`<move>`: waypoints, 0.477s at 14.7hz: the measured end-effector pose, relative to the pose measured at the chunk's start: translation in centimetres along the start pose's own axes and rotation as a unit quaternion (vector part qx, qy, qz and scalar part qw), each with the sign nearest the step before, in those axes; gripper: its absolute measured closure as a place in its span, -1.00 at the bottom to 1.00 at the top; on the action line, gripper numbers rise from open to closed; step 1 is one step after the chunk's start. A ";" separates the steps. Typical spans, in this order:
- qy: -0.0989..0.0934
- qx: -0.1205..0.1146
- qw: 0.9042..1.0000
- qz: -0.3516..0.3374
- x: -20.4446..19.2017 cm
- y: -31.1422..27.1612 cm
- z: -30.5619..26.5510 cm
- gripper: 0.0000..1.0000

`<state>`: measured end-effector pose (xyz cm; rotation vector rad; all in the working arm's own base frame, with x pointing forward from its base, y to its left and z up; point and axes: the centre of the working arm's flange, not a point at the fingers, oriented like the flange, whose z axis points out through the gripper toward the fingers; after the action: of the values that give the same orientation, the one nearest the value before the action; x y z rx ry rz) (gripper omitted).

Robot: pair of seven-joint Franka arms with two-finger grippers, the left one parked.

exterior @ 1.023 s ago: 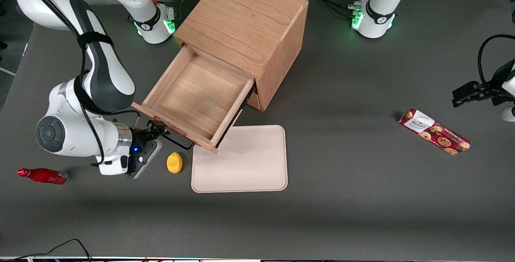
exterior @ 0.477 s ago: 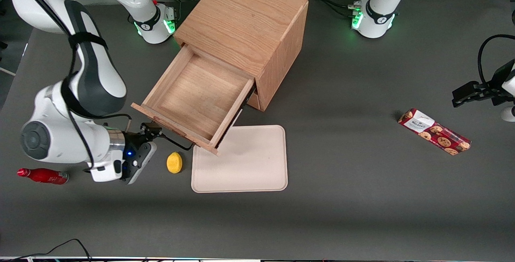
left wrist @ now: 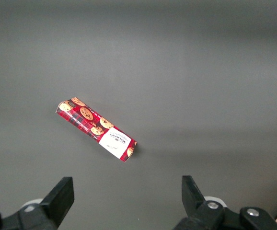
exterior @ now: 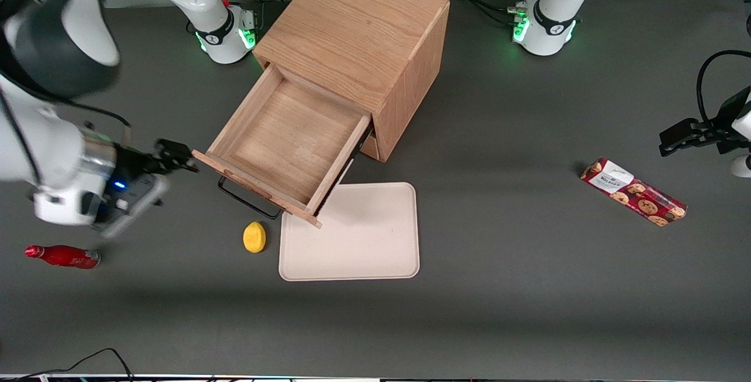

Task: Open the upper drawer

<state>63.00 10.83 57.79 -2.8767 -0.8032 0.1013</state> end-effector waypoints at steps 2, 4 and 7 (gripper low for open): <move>-0.003 -0.012 0.998 0.062 -3.9 -0.5 -2.2 -1.00; -0.014 -0.019 0.993 0.119 -8.3 -1.4 -2.7 -1.00; -0.025 -0.025 0.985 0.170 -14.6 -1.8 -2.1 -1.00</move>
<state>49.83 4.47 60.49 -3.0419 -0.3177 0.1949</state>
